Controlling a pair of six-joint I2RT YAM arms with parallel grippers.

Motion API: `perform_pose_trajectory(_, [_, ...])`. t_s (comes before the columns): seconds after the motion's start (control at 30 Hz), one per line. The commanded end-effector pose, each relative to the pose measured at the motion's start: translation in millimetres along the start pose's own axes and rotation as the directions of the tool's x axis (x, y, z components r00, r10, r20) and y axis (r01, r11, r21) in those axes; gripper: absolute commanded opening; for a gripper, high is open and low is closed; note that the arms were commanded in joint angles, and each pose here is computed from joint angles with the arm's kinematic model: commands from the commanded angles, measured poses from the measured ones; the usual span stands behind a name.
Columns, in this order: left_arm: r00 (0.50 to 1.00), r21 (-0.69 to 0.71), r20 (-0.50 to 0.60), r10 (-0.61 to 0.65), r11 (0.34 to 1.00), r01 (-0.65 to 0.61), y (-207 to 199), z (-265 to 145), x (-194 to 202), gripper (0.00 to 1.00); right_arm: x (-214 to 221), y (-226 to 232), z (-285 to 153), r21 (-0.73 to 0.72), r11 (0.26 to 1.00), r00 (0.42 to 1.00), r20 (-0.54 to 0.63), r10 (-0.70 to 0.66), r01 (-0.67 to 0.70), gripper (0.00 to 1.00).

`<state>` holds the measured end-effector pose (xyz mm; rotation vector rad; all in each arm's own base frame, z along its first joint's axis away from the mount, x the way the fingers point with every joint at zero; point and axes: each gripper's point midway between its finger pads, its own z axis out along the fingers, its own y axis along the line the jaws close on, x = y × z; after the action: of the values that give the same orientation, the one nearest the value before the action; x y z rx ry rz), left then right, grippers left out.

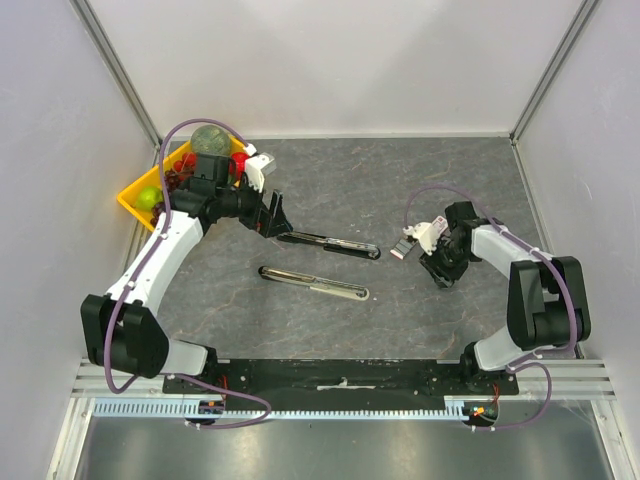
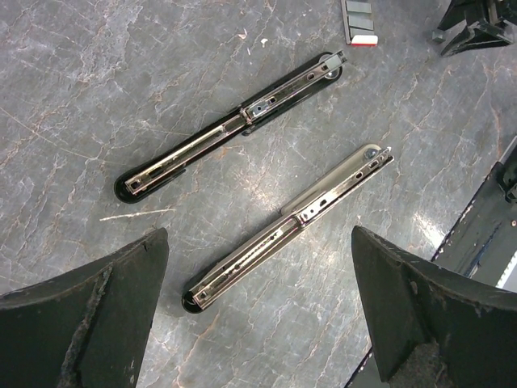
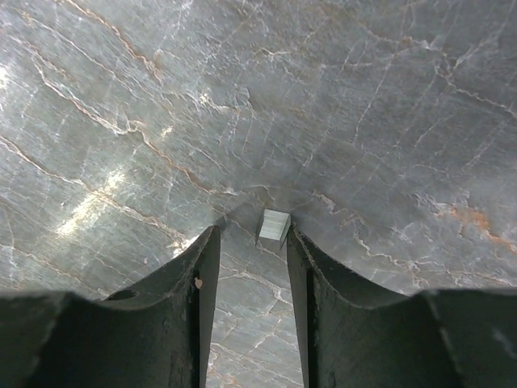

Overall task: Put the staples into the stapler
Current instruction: Pick up the staple from the center of the board.

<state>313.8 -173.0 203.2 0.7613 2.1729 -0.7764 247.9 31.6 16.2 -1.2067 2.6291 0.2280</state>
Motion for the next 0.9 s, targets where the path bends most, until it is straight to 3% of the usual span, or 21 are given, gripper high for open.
perform_pose_trajectory(0.0, [0.998,0.028,0.052,0.035,0.999,-0.036,-8,-5,-11,1.00,9,-2,6,-0.006,1.000,0.999,-0.037,0.013,-0.014,0.45])
perform_pose_trajectory(0.17, [0.998,0.034,0.053,0.033,0.999,-0.035,-8,-4,-11,1.00,8,-5,8,-0.002,1.000,0.999,-0.038,0.014,-0.015,0.40])
perform_pose_trajectory(0.37, [0.998,0.053,0.049,0.037,0.998,-0.040,-10,-2,-10,1.00,9,-3,9,-0.028,1.000,0.999,-0.051,0.000,-0.002,0.14])
perform_pose_trajectory(0.53, [0.995,0.134,0.058,0.087,0.987,-0.094,-30,3,-13,1.00,-5,6,-2,-0.068,0.997,1.000,0.016,-0.021,0.022,0.13])
perform_pose_trajectory(0.63, [0.971,0.187,0.067,0.228,0.953,-0.237,-53,14,-13,1.00,-23,10,-16,-0.103,0.994,0.996,0.083,-0.034,0.043,0.13])
perform_pose_trajectory(0.73, [0.896,0.207,0.103,0.433,0.871,-0.445,-70,40,-12,1.00,-48,17,-36,-0.163,0.984,0.987,0.157,-0.041,0.067,0.13])
perform_pose_trajectory(0.83, [0.772,0.192,0.130,0.622,0.748,-0.635,-79,70,-10,1.00,-79,30,-59,-0.272,0.956,0.965,0.259,-0.035,0.108,0.14])
perform_pose_trajectory(0.87, [0.709,0.188,0.147,0.690,0.684,-0.705,-86,78,-10,1.00,-90,38,-63,-0.331,0.936,0.954,0.298,-0.017,0.121,0.14])
